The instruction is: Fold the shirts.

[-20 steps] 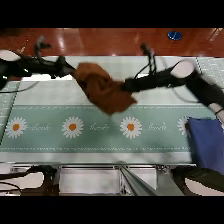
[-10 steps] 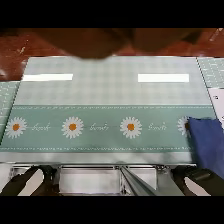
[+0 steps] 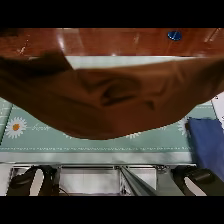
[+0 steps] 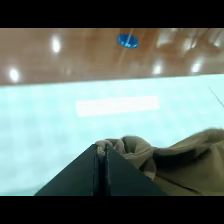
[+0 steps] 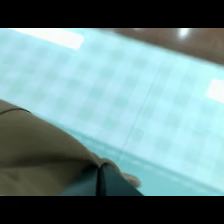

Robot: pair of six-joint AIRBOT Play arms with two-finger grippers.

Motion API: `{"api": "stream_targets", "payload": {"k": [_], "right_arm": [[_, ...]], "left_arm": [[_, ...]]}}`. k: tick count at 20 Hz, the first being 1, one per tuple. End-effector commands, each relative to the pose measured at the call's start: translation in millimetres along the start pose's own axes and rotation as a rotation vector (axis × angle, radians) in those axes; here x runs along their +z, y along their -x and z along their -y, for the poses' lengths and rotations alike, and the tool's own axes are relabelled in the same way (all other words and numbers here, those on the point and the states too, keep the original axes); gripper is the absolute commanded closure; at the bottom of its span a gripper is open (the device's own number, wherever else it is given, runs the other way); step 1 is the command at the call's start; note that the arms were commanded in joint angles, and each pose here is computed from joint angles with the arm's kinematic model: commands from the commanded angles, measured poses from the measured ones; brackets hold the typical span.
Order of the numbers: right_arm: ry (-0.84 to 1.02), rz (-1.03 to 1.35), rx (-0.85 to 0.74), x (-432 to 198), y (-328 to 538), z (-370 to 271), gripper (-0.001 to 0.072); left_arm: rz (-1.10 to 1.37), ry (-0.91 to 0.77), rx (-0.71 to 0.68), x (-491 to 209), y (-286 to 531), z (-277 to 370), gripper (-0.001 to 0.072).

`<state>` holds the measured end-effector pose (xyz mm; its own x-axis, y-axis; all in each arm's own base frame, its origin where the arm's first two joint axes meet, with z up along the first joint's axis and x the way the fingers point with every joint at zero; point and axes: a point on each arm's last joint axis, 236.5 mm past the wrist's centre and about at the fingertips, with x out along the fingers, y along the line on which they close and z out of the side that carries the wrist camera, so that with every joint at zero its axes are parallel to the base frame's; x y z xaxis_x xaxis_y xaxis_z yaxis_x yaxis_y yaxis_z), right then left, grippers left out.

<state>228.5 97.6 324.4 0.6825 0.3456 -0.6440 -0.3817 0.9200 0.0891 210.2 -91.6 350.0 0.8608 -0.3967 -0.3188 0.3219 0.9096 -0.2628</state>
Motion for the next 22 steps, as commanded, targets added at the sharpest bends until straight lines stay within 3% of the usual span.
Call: {"api": "stream_targets", "payload": {"k": [1, 6, 10, 14, 15, 16, 17, 19, 22], "right_arm": [[-0.064, -0.188, 0.002, -66, -42, 6, 0.0691], [-0.137, -0.32, -0.043, -122, -160, 34, 0.0692], [-0.197, -0.381, -0.066, -127, -263, 58, 0.0692], [-0.413, -0.48, -0.002, -133, -332, 74, 0.0691], [-0.459, -0.472, 0.02, -127, -340, 75, 0.0689], [-0.487, -0.456, 0.032, -119, -343, 78, 0.0581], [-0.502, -0.436, 0.04, -109, -342, 81, 0.0295], [-0.469, -0.45, 0.025, -97, -321, 94, 0.029], [-0.406, -0.438, -0.159, -90, -247, 162, 0.0291]], "left_arm": [[-0.195, 0.129, 0.023, -99, -7, -12, 0.0686], [-0.51, 0.29, -0.038, -238, -51, -37, 0.0685], [-0.406, 0.418, 0.013, -269, -109, -80, 0.0685], [-0.567, 0.505, -0.017, -319, -133, -81, 0.0678], [-0.623, 0.521, -0.03, -331, -135, -77, 0.0549], [-0.67, 0.537, -0.048, -340, -138, -71, 0.0257], [-0.712, 0.519, -0.07, -347, -140, -67, 0.0197], [-0.756, 0.439, -0.067, -337, -143, -75, 0.0197], [-0.636, 0.347, 0.098, -263, -143, -128, 0.0198]]}}
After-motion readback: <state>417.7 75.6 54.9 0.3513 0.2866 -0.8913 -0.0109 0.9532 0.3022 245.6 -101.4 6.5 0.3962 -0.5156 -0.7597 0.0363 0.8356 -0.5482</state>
